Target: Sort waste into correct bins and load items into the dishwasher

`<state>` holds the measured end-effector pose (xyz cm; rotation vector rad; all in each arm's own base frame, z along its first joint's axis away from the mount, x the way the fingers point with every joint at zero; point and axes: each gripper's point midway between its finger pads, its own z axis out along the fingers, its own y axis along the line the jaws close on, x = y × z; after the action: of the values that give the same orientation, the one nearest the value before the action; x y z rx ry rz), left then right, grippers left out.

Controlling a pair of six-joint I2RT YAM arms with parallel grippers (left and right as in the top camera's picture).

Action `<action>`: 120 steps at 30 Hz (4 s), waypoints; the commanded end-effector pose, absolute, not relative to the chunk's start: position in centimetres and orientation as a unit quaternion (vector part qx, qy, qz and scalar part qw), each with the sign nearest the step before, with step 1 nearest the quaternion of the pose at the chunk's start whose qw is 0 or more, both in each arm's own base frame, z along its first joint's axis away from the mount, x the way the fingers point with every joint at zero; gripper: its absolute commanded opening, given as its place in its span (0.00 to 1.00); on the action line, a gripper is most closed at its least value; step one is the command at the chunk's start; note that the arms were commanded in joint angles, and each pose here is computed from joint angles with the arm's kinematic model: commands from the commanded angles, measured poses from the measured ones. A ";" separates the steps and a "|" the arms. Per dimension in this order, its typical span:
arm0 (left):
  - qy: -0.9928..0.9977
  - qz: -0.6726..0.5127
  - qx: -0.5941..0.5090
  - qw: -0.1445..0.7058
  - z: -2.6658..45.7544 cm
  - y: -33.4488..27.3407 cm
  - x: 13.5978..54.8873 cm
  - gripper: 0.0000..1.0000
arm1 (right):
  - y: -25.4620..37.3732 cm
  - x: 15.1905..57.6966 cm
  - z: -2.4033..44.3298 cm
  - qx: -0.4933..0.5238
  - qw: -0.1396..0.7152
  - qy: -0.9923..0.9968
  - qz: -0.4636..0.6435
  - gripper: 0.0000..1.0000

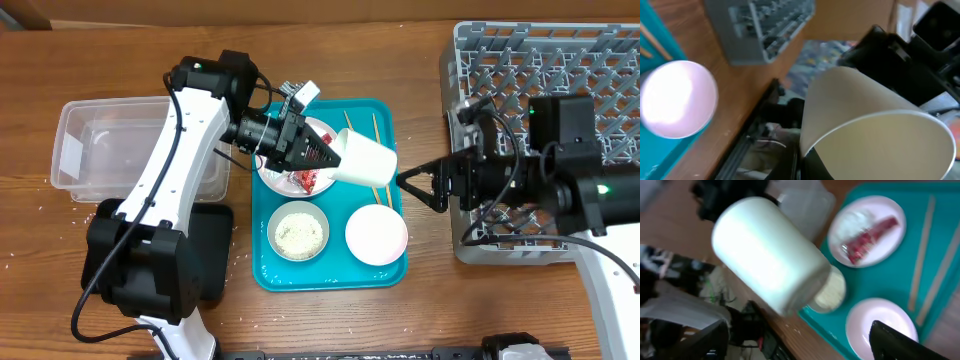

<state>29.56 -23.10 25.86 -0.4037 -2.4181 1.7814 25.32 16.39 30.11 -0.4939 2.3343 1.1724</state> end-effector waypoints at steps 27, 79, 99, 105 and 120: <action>-0.709 0.686 -0.163 -0.014 31.0 -23.4 29.7 0.04 | 20.5 25.3 34.4 -0.293 0.265 0.727 0.561 0.96; -0.753 0.632 -0.183 0.000 28.5 -22.9 29.0 1.00 | 12.2 30.6 30.3 -0.033 0.279 0.870 0.406 0.53; -0.774 0.607 -0.179 0.016 27.5 -22.6 28.9 1.00 | -12.1 26.6 19.3 0.426 0.159 0.886 -0.088 0.59; -0.776 0.606 -0.170 0.023 27.5 -22.6 28.9 1.00 | -12.6 28.3 16.0 0.422 0.116 0.894 -0.096 0.59; -0.777 0.606 -0.169 0.023 27.5 -22.6 28.9 1.00 | -12.5 28.0 15.0 0.442 0.084 0.893 -0.029 0.97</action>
<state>28.99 -22.65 26.75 -0.4977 -2.3908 1.8679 27.59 -13.01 14.67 1.3162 2.6598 -0.2113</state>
